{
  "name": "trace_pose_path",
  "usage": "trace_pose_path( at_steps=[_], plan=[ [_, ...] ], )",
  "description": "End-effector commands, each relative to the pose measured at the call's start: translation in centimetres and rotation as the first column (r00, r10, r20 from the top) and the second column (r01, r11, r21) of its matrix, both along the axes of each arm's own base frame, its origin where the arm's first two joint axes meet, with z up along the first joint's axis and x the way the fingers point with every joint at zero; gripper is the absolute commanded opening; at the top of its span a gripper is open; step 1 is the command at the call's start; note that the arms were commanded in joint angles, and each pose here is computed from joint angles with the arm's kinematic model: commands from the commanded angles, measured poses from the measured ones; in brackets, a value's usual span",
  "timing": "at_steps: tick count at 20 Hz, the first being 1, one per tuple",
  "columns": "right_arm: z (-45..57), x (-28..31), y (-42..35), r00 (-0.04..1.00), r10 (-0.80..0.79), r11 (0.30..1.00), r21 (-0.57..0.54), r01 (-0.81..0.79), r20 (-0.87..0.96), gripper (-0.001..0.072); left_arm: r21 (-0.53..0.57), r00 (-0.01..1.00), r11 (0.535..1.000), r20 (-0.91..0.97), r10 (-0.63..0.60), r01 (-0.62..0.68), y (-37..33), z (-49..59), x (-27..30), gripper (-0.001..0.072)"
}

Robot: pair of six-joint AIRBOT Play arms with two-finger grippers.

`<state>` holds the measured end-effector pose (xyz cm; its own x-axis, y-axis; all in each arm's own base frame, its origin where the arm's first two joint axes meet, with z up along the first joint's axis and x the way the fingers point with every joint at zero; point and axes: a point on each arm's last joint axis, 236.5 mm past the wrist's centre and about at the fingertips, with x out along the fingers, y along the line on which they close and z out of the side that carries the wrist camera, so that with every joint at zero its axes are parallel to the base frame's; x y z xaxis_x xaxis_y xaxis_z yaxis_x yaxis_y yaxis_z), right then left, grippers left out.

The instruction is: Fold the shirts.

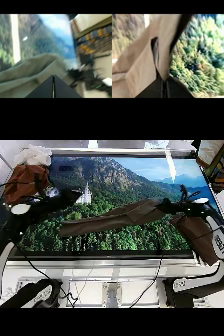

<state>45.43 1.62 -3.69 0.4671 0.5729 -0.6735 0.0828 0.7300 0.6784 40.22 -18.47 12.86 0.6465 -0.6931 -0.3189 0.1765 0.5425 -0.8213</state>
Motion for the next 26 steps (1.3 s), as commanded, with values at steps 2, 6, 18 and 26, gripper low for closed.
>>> trace_pose_path(
  at_steps=[2,6,18,26],
  plan=[
    [4.5,-3.0,-1.6,0.997,0.068,0.995,-0.081,-0.066,0.023,0.0031,0.134,1.0,0.991,-0.027,-0.003,0.006,-4.8,-4.1,-0.2,0.0008],
    [7.5,-5.1,-2.1,0.995,0.097,0.987,-0.132,-0.091,0.038,0.0031,0.172,0.97,0.969,-0.2,-0.14,0.175,-11.7,-12.0,-2.2,0.0008],
    [10.8,-5.2,4.0,0.972,0.201,0.977,-0.091,-0.191,0.122,0.0031,0.491,0.801,0.645,-0.473,-0.367,0.585,-19.9,-23.2,-4.0,0.0008],
    [14.3,-4.5,5.9,0.945,0.212,0.972,-0.155,-0.177,0.249,0.003,0.436,0.759,0.655,-0.548,-0.351,0.617,-20.2,-25.6,-5.5,0.0008]
  ],
)
